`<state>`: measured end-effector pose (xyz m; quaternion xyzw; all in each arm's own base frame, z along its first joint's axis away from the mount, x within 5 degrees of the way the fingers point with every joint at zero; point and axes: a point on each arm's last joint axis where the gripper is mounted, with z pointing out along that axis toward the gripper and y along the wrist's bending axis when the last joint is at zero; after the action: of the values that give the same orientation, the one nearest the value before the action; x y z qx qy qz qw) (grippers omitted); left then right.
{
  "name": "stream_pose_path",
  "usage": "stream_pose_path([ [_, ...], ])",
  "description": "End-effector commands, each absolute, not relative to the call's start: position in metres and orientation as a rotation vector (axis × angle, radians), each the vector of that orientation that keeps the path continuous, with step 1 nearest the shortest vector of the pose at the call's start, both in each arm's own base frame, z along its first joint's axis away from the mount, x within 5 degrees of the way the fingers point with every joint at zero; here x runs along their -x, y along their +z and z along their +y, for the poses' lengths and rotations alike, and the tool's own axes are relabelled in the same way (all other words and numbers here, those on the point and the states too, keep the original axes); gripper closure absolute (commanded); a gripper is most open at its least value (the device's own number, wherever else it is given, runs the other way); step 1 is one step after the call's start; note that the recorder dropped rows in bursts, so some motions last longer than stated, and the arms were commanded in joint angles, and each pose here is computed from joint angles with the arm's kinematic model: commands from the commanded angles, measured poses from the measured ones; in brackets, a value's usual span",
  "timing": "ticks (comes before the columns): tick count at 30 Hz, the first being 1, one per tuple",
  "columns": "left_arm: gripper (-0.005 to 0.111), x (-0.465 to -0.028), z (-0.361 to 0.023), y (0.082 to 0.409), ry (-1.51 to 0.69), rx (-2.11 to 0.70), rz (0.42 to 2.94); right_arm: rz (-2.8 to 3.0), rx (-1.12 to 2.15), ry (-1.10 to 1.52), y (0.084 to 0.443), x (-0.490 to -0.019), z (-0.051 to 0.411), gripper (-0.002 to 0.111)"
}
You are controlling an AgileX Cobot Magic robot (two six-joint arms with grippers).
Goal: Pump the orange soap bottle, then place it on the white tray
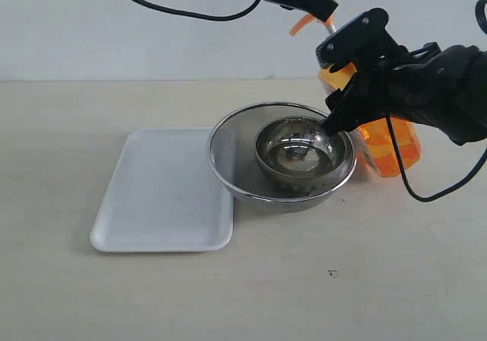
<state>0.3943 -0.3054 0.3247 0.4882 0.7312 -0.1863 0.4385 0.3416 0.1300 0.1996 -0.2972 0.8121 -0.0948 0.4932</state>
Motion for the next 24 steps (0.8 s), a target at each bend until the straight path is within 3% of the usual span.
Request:
stream_pose_path([
  [1,0.102,-0.3872,-0.3197,0.2928,-0.508,-1.314,1.909,2.060,0.743,-0.132,0.1860,-0.3360,0.1343,0.108],
  [24,0.102,-0.3846,-0.3189,0.2908,-0.516,-1.346,1.929,2.060,0.743,-0.132,0.1860,-0.3360,0.1343,0.108],
])
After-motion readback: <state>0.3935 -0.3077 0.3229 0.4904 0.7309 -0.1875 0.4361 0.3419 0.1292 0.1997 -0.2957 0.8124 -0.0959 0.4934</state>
